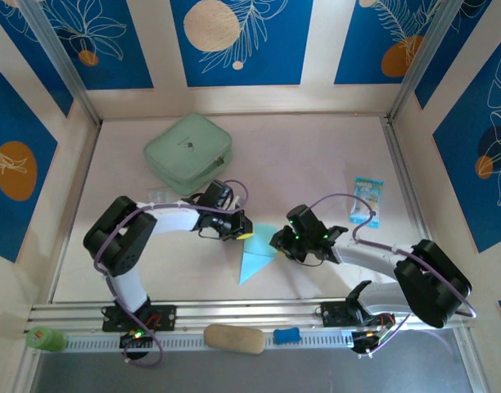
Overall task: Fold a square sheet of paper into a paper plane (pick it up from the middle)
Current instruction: Rotate the paper at the bottom-center of the table, then fold the wing for the fifth time at the center of the table.
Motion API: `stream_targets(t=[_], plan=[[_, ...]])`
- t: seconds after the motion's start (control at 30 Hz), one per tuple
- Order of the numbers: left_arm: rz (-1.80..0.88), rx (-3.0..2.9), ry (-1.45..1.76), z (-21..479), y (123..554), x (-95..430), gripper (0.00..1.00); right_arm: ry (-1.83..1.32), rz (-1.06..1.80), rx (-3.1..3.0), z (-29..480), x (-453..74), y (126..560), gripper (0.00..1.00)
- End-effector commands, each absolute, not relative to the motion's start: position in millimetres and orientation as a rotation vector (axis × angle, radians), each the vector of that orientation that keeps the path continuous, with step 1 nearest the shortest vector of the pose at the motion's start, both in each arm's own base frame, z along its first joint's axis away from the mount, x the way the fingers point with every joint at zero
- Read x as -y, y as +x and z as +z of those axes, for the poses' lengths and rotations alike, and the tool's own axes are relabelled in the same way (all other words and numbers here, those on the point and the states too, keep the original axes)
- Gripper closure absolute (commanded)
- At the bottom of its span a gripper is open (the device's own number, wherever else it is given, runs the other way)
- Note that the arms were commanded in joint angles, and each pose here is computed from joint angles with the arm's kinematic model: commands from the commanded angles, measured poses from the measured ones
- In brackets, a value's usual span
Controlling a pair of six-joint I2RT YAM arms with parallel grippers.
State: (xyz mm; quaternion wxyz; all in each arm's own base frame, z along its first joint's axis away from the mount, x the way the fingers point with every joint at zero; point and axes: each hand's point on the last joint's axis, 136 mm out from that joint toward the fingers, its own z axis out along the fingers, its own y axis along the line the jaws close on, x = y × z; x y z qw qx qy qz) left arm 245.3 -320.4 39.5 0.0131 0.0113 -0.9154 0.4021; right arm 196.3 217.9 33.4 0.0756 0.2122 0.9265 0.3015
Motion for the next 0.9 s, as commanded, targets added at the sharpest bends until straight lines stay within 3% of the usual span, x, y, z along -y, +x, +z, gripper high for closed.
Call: stream_targets(t=[0.0, 0.13, 0.27, 0.87], plan=[[1.206, 2.856, -0.003, 26.2, 243.2, 320.3, 0.91, 0.61, 0.894, -2.848, 28.4, -210.6, 182.0, 0.68], [1.127, 2.869, 0.043, 5.5, 236.5, 306.2, 0.92, 0.594, 0.924, -2.863, 27.9, -211.5, 179.1, 0.6], [1.11, 2.86, 0.08, -6.6, 231.5, 296.5, 0.93, 0.58, 1.021, -2.847, 30.1, -220.7, 181.8, 0.59], [1.116, 2.854, 0.1, -9.9, 230.3, 293.2, 0.93, 0.529, 1.173, -2.836, 32.5, -247.7, 194.9, 0.64]])
